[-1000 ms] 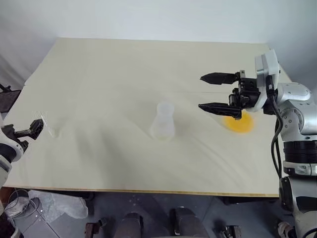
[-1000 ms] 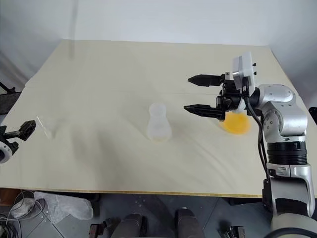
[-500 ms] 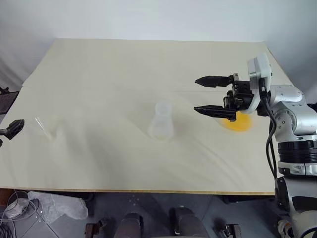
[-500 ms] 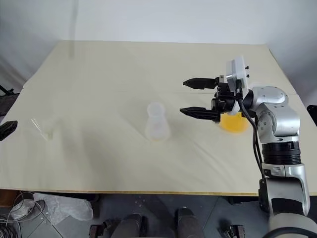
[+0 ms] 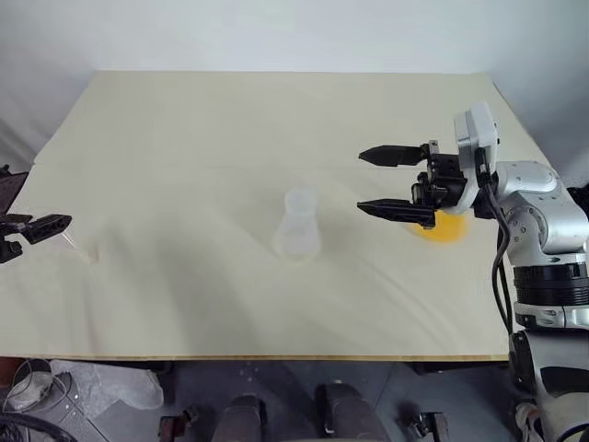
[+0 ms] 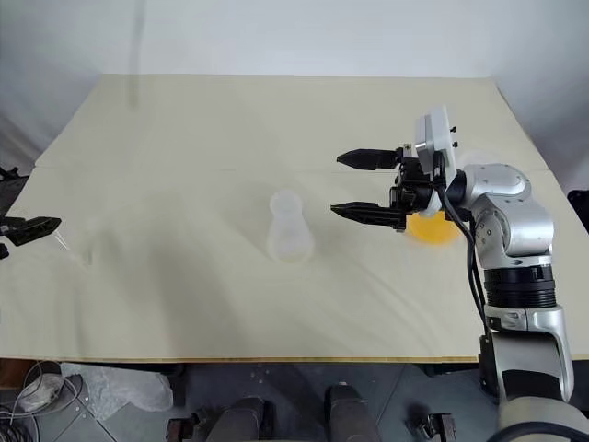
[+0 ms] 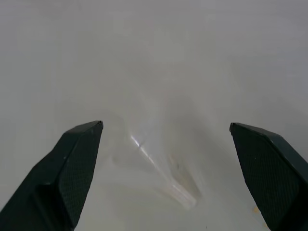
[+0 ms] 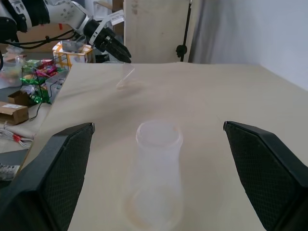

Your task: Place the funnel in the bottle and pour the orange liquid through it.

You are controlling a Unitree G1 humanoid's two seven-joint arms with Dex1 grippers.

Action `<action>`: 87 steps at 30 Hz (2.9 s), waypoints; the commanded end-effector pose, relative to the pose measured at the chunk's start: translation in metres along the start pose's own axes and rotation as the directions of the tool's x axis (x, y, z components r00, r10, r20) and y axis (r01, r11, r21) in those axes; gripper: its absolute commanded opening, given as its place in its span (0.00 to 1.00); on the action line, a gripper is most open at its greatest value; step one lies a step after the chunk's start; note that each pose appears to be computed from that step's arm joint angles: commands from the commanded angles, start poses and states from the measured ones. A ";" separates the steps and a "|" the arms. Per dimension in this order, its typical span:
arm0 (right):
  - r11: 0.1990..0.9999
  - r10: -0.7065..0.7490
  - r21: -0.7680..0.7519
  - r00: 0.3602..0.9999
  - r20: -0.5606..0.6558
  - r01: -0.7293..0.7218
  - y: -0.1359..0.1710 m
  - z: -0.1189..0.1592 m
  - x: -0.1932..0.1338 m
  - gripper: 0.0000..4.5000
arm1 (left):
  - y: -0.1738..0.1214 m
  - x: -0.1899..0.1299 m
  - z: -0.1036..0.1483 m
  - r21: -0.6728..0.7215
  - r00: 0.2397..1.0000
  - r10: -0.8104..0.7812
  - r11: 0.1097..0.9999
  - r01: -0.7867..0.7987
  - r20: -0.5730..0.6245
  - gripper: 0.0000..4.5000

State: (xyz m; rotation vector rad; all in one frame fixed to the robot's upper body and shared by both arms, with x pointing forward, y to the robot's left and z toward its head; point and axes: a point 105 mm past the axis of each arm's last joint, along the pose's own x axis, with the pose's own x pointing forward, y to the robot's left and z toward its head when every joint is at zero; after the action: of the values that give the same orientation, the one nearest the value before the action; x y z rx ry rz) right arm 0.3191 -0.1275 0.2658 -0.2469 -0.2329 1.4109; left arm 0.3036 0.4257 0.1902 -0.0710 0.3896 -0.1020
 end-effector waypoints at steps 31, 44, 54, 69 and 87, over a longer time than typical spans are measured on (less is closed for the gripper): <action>0.998 -0.045 -0.043 0.999 0.019 0.045 0.008 0.017 -0.005 1.00 | -0.024 0.039 -0.061 -0.045 0.973 -0.113 0.993 0.105 -0.202 1.00; 0.998 -0.038 -0.050 0.999 0.025 0.039 0.010 0.016 -0.001 1.00 | -0.093 0.062 -0.064 -0.098 0.959 -0.250 0.966 0.238 -0.131 1.00; 0.998 -0.038 -0.050 0.999 0.030 0.039 0.012 0.014 0.002 1.00 | -0.122 0.082 -0.047 -0.102 0.964 -0.266 0.960 0.262 -0.024 1.00; 0.998 -0.049 -0.045 0.998 0.039 0.051 0.011 0.010 0.004 1.00 | -0.090 0.072 0.000 0.013 0.983 -0.149 0.989 0.149 0.107 1.00; 0.995 -0.079 -0.054 0.996 0.029 0.080 0.012 0.013 0.000 1.00 | -0.119 0.105 -0.001 0.193 0.961 -0.270 0.942 0.276 -0.056 1.00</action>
State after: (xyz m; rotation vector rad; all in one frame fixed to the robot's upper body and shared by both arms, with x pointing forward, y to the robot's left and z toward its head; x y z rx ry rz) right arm 0.3104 -0.1222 0.2647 -0.2315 -0.2584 1.3399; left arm 0.3866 0.2925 0.1448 0.0343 0.4325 -0.4116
